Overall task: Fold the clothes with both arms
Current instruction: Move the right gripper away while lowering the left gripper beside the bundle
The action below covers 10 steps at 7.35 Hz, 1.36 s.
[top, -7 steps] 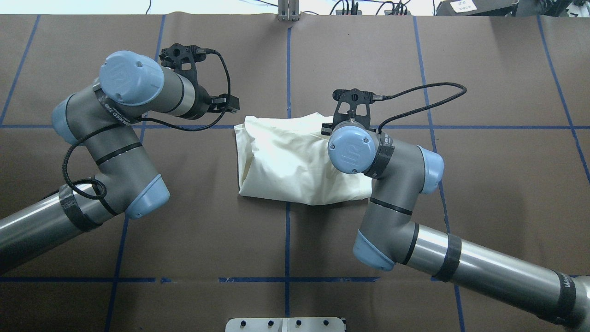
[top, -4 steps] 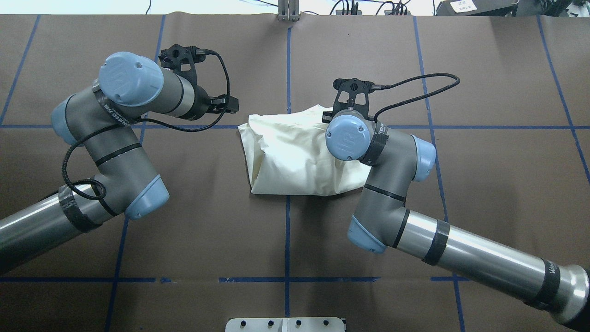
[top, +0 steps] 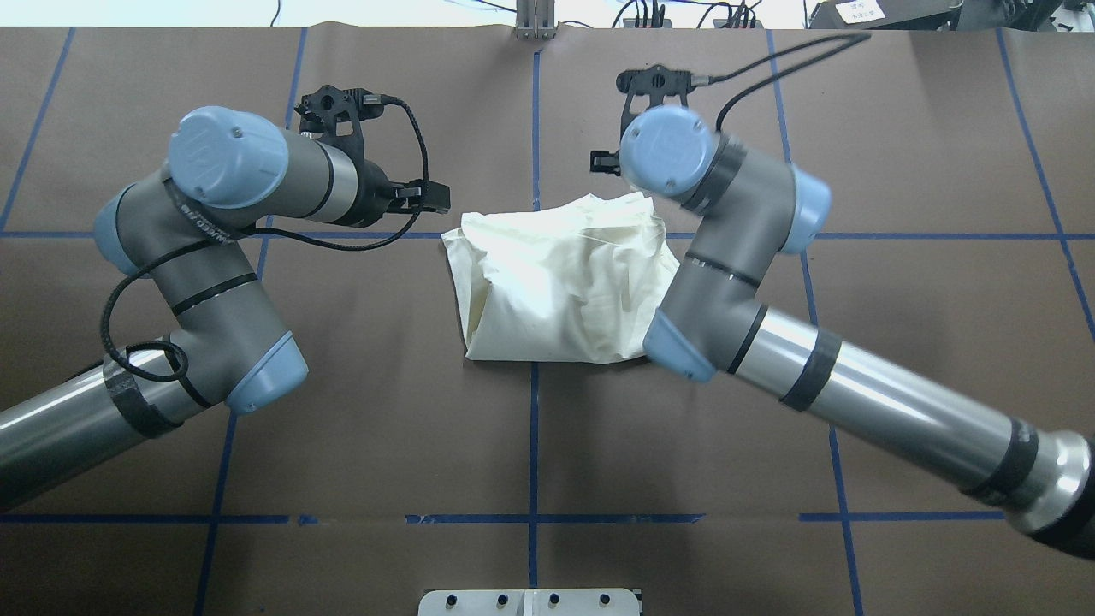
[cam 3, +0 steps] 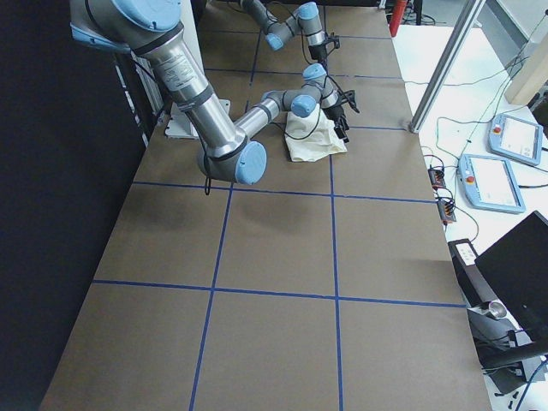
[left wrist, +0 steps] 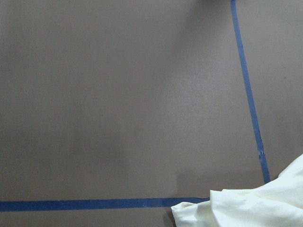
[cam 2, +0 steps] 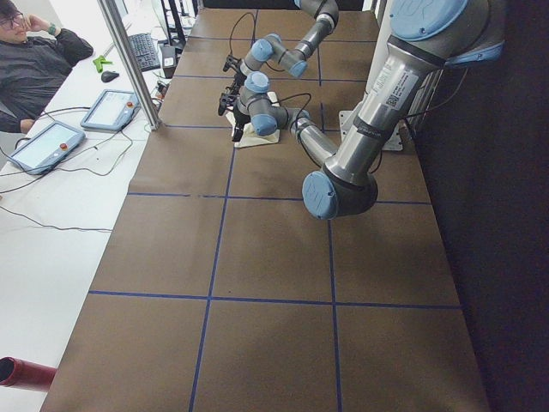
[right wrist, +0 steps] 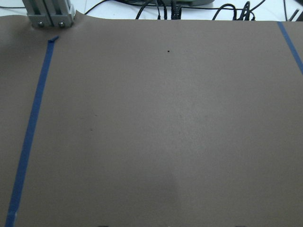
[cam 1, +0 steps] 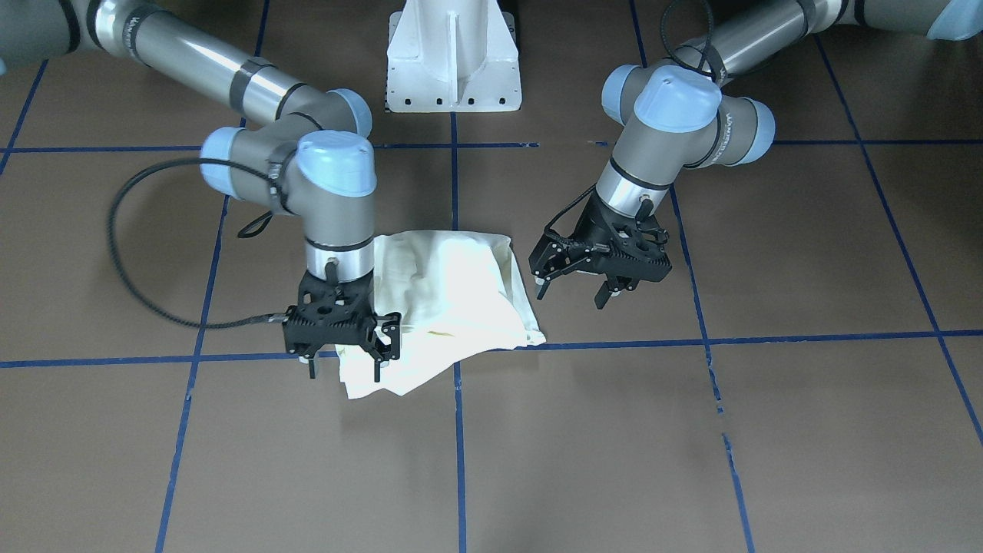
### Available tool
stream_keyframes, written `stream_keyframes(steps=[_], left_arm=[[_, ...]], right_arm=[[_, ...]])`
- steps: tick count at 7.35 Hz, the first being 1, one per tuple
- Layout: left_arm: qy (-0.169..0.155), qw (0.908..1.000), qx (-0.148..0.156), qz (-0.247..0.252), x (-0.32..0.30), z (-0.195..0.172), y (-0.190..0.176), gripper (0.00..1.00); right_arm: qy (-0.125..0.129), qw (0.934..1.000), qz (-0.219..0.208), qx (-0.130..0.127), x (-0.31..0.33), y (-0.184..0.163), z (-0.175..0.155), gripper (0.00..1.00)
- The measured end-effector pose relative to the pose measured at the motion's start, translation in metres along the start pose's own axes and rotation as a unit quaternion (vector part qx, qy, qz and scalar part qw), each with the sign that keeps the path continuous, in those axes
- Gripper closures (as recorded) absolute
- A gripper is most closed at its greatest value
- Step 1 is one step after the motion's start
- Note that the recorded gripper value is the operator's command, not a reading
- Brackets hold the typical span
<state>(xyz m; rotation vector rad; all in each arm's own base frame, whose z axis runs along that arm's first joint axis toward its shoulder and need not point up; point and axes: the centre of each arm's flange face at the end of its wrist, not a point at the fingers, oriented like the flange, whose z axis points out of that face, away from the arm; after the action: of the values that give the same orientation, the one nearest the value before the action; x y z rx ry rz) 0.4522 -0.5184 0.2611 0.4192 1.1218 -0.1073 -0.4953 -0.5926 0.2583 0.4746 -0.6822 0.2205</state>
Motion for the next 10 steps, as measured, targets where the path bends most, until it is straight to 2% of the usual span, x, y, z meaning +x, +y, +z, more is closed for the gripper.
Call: stream_keyframes(steps=[2,3,5,7,8,10], left_arm=[[0.082,0.9950,-0.003,0.057,0.000,-0.001,0.039,0.00],[0.119,0.9875,-0.005,0.104,0.002,0.003,0.067,0.00],[0.184,0.9649,0.003,0.187,0.004,0.008,0.112,0.00],[0.218,0.9469,0.016,0.236,0.002,0.023,0.136,0.00],[0.227,0.9398,0.034,0.253,-0.004,0.031,0.140,0.00],[0.248,0.9296,0.061,0.266,-0.008,0.044,0.142,0.00]], right_arm=[[-0.038,0.9961,-0.061,-0.052,0.047,-0.048,-0.015,0.00],[-0.049,0.9932,-0.083,-0.065,0.067,-0.061,-0.018,0.00],[-0.059,0.9907,-0.099,-0.072,0.086,-0.067,-0.024,0.00],[-0.060,0.9905,-0.101,-0.072,0.092,-0.066,-0.025,0.00],[-0.060,0.9905,-0.101,-0.071,0.094,-0.065,-0.026,0.00],[-0.061,0.9906,-0.101,-0.070,0.096,-0.064,-0.028,0.00]])
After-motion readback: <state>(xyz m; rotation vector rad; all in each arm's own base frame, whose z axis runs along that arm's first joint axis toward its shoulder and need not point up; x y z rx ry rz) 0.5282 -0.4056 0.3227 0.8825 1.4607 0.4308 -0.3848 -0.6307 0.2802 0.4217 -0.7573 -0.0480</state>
